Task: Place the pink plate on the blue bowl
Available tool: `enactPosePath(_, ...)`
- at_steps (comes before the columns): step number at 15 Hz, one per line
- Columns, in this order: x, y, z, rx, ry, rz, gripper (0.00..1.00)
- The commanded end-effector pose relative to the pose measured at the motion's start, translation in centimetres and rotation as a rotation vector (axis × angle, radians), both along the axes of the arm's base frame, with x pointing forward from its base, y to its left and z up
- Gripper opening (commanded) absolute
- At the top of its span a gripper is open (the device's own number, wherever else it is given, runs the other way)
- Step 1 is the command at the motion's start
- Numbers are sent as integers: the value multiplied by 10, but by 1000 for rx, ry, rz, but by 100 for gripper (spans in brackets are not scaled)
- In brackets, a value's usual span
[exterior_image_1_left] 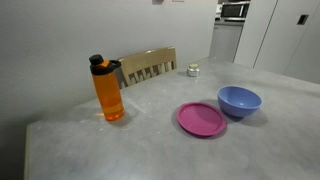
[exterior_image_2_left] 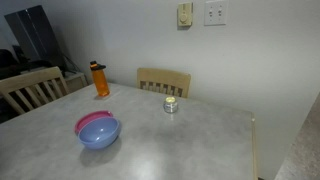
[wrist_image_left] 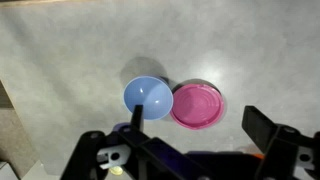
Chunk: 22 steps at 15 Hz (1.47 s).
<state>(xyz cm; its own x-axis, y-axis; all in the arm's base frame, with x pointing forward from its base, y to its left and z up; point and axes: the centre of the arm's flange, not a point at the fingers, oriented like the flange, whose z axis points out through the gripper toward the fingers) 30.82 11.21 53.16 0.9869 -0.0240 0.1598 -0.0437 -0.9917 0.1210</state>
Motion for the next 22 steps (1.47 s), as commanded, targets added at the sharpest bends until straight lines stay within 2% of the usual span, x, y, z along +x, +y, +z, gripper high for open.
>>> enactPosePath(1,0,0,0,0,0,0,100)
enactPosePath(6,48,11,-23,49,-2,-47,100)
enactPosePath(12,102,18,-65,176,-9,-87,100)
enactPosePath(16,129,22,-94,183,43,-76,100)
enactPosePath(22,173,41,-143,179,174,-96,100)
